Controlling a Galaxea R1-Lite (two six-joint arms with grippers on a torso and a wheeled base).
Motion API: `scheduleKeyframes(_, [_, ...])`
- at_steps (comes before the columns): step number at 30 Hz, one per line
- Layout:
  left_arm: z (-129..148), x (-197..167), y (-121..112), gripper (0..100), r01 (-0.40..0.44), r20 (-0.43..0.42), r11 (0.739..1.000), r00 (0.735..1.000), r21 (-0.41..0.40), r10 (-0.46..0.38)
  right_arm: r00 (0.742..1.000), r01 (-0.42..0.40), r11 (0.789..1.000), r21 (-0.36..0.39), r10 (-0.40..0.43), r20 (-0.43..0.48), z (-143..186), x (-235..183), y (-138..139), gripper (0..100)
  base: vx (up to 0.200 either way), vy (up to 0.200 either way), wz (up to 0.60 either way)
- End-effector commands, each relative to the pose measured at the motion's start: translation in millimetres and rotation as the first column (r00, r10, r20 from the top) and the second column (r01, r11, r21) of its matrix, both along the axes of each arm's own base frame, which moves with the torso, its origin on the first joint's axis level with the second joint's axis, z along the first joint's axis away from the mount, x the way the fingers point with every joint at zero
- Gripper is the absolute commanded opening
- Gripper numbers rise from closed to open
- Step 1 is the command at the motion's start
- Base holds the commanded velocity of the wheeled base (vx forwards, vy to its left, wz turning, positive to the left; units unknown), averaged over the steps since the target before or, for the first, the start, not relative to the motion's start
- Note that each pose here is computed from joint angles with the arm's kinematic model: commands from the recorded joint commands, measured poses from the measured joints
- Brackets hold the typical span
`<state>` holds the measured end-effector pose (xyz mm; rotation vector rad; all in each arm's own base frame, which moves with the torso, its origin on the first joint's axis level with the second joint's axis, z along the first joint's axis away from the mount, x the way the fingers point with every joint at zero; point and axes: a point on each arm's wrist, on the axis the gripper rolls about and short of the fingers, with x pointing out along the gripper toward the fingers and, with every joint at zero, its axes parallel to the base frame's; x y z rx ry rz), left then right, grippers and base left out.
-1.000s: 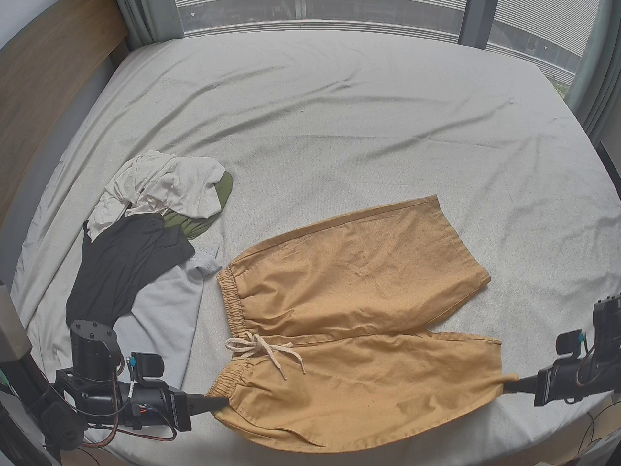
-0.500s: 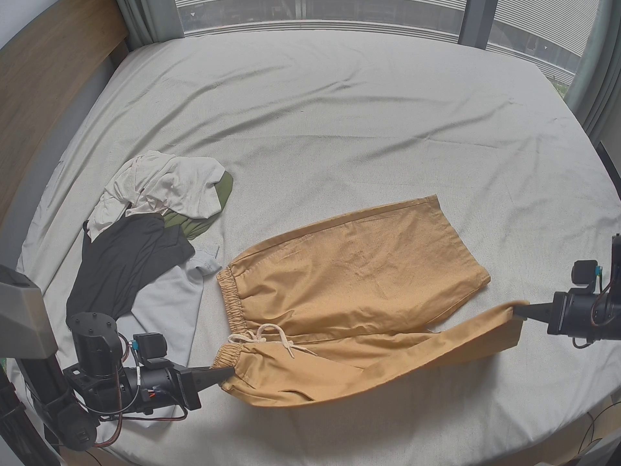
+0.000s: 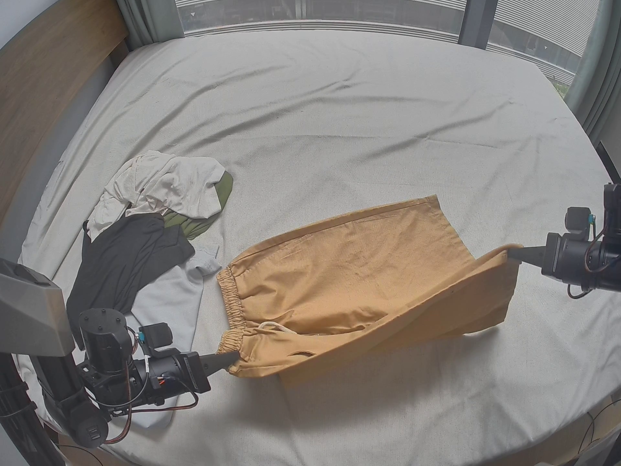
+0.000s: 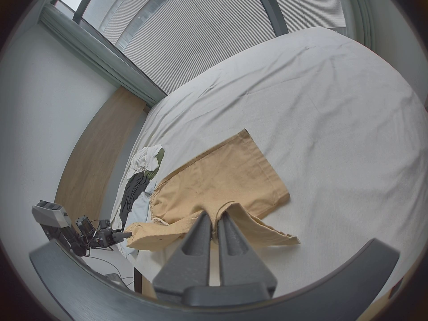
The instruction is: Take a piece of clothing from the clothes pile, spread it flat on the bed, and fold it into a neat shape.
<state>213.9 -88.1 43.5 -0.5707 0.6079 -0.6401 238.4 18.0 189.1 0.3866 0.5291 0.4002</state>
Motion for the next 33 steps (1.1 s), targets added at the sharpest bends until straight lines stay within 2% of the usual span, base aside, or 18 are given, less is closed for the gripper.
scheduleKeyframes(1, [7,4,-1,0,-0.016,0.024,0.999,1.0,-0.03,0.016,1.0,0.0,1.0,0.0,0.0,-0.012,-2,15,1,0,0.0,0.0,0.0])
scheduleKeyframes(6, [12,14,1,0,-0.087,0.059,0.996,0.994,-0.037,0.089,1.0,-0.007,1.0,0.001,0.007,0.018,7,24,2,0,0.0,0.0,0.0])
scheduleKeyframes(33, [29,19,10,0,-0.138,0.095,0.985,0.984,-0.106,0.148,0.998,-0.02,1.0,0.007,0.02,0.064,22,46,8,0,0.0,0.0,0.0])
